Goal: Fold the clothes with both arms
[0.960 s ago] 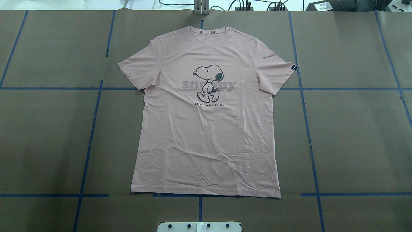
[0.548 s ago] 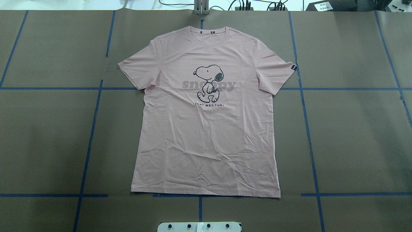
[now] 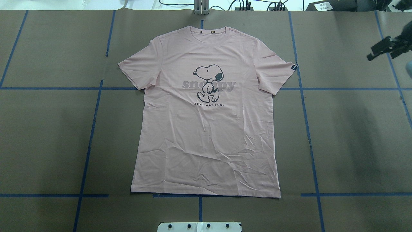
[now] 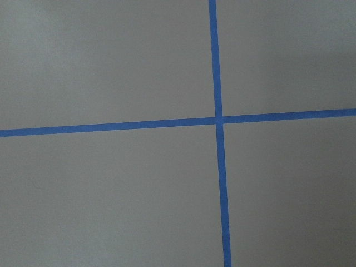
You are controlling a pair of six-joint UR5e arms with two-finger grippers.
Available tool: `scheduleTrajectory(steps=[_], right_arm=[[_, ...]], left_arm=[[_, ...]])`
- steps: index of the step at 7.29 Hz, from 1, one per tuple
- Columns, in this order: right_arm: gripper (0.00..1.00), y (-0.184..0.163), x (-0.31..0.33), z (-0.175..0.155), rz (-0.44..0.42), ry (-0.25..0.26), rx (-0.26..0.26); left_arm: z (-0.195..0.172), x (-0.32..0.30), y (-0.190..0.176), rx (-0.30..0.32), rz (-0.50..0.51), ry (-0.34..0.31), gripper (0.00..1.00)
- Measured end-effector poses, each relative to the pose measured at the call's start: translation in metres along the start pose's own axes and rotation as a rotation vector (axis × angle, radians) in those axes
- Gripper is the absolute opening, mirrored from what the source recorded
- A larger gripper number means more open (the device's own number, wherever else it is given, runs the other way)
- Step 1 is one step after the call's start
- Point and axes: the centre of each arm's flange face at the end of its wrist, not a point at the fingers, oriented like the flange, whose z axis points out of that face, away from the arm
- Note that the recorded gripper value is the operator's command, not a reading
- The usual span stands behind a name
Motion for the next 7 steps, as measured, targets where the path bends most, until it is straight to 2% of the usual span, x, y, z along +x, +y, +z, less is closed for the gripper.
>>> scheduleTrajectory(steps=[1, 3, 5, 7], right_arm=[[1.0, -0.028, -0.047, 0.017, 0.029, -0.007, 0.011], [1.0, -0.049, -0.127, 0.062, 0.01, 0.022, 0.081], [0.99, -0.052, -0.141, 0.116, -0.045, 0.011, 0.142], [0.97, -0.063, -0.157, 0.146, -0.076, 0.01, 0.155]], left_arm=[[0.005, 0.009, -0.015, 0.007, 0.02, 0.008, 1.0], [0.023, 0.025, -0.03, -0.008, 0.036, 0.027, 1.0], [0.029, 0.034, -0.034, 0.002, 0.032, 0.039, 1.0], [0.029, 0.035, -0.031, 0.027, 0.029, 0.045, 1.0]])
